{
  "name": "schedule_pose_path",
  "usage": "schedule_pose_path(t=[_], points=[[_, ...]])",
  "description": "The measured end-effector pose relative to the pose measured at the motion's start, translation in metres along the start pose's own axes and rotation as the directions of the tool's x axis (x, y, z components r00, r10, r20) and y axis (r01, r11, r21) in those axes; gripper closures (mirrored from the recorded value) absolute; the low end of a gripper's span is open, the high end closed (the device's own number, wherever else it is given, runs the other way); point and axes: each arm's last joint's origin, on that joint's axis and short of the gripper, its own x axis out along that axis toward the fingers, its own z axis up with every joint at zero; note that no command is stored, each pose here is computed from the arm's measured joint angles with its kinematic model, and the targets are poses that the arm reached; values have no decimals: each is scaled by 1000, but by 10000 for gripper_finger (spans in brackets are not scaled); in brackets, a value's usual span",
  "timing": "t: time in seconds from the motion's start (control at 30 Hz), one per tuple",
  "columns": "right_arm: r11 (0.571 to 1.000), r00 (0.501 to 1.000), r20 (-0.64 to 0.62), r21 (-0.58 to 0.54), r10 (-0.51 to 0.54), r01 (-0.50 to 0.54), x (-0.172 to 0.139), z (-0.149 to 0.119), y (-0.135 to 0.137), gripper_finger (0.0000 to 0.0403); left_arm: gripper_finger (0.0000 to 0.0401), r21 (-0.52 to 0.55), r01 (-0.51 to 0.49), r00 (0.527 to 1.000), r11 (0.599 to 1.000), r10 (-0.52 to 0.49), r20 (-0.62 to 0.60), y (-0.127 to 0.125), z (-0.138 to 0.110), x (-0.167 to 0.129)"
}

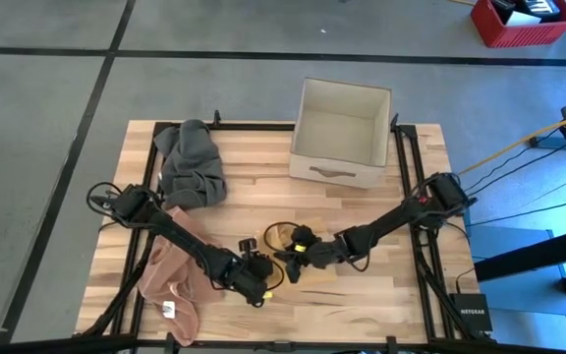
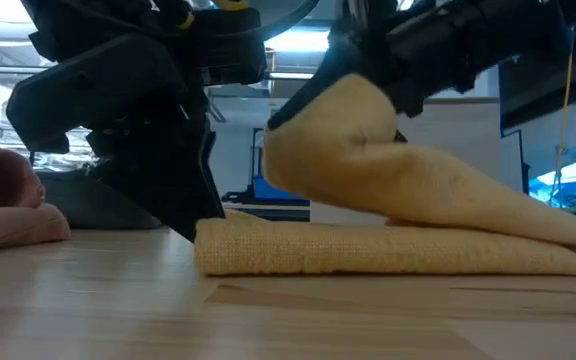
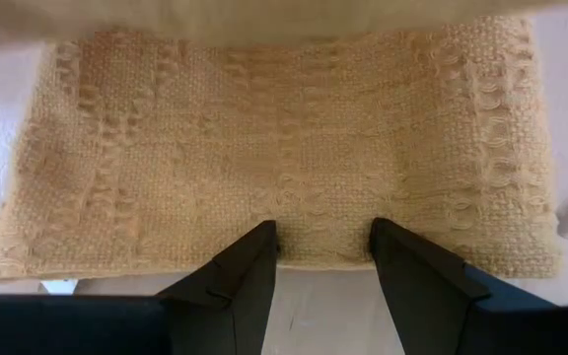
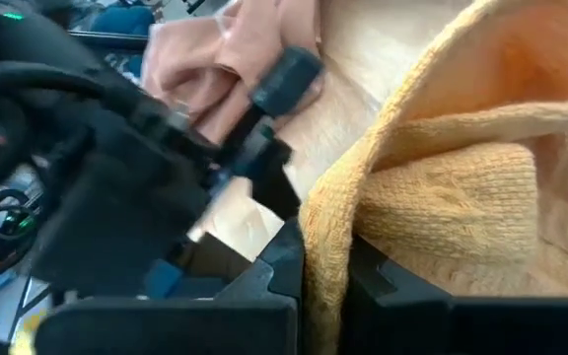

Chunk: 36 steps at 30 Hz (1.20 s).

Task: Fold towel
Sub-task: Fold the yellow towel

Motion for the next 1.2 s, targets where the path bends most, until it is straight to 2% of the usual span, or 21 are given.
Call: schedule_pose_path(t=[0.2,0.43,0.6,0.77,0.87,0.93,1.03,1.13,1.2], points=[[1000,1000,-28,25,4,-4,4,-6,-3,360,237,0,0,1000,1000,0,-2,0,0,0],[1000,999,-40,26,14,-13,4,-6,-2,276,237,14,11,999,1000,-11,-41,3,3,-10],[998,998,-41,36,44,-43,2,3,-1,239,237,-1,45,997,999,-45,-64,8,13,-46],[996,995,-50,-3,84,-85,-4,13,3,231,237,-20,99,995,995,-99,-24,15,19,-83],[990,985,-125,-57,123,-130,-11,16,6,231,237,-76,146,988,986,-141,69,22,29,-107],[984,975,-189,-105,120,-142,-21,19,8,231,237,-102,116,979,988,-96,182,22,36,-114],[966,968,-245,-232,52,-111,-37,18,10,230,237,-79,57,954,995,-31,298,18,42,-111],[922,968,-250,-382,-39,-62,-47,8,12,230,237,-52,14,955,999,2,297,18,42,-94],[881,965,-257,-466,-53,-76,-52,0,16,230,237,-47,-5,964,999,17,264,20,41,-80]])
